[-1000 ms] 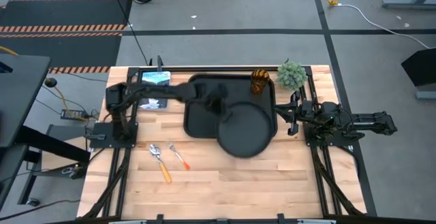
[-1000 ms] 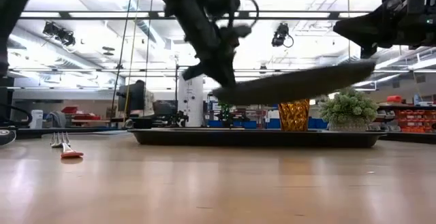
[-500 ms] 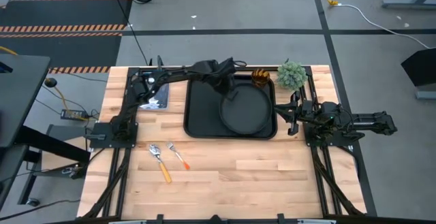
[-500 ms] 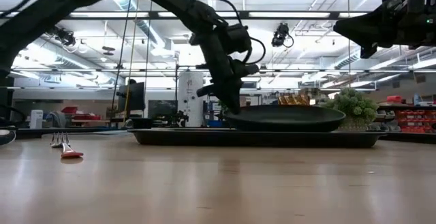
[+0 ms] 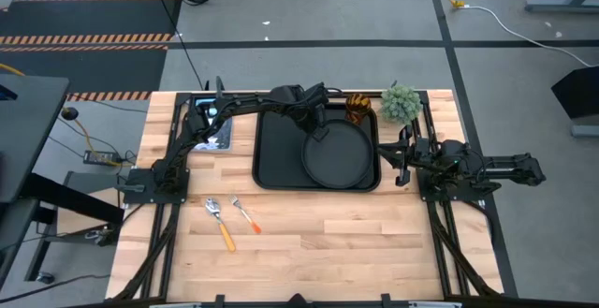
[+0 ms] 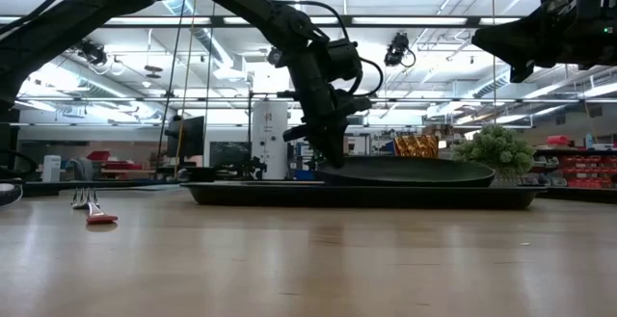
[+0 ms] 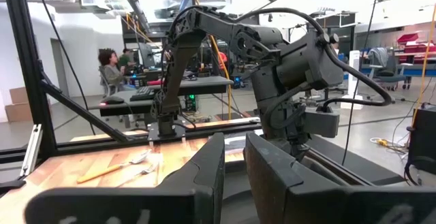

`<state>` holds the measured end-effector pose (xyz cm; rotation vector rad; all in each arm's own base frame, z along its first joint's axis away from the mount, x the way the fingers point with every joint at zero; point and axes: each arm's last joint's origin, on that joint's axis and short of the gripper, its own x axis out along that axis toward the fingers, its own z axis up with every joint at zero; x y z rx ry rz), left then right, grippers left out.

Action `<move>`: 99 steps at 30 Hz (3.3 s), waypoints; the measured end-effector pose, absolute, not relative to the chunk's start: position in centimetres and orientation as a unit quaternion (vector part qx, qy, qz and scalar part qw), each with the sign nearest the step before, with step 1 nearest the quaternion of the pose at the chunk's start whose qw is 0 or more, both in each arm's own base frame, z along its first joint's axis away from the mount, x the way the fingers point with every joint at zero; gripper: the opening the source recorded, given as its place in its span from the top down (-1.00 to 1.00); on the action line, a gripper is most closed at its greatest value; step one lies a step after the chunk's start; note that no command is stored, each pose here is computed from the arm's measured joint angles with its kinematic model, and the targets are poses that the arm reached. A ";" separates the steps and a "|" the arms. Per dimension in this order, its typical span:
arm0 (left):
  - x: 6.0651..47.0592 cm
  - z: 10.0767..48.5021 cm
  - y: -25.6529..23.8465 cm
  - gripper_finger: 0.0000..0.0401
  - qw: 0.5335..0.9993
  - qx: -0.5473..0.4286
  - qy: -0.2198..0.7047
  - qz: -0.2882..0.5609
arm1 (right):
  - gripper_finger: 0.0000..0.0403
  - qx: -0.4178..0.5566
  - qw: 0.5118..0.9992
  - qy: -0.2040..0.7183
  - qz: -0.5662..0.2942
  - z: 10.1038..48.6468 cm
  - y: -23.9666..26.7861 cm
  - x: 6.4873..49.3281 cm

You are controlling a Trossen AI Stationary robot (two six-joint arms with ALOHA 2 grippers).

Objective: Pick and place plate/cup/fork/spoon on tray
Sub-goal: Put the black plate on the black food tray, then put the orange fork on the black food tray

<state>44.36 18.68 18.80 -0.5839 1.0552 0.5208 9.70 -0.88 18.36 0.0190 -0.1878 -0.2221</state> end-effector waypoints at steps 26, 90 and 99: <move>40.2 23.9 6.6 0.29 0.675 -0.167 0.697 0.174 | 0.66 0.010 0.989 -0.093 -0.111 18.4 -0.9 9.7; 25.8 13.8 -12.4 0.08 0.530 -0.478 0.402 0.573 | 0.66 0.009 0.989 -0.094 -0.111 18.4 -0.9 9.7; 26.3 13.5 -11.9 0.30 0.536 -0.473 0.440 0.543 | 0.66 0.009 0.989 -0.094 -0.111 18.4 -0.9 9.7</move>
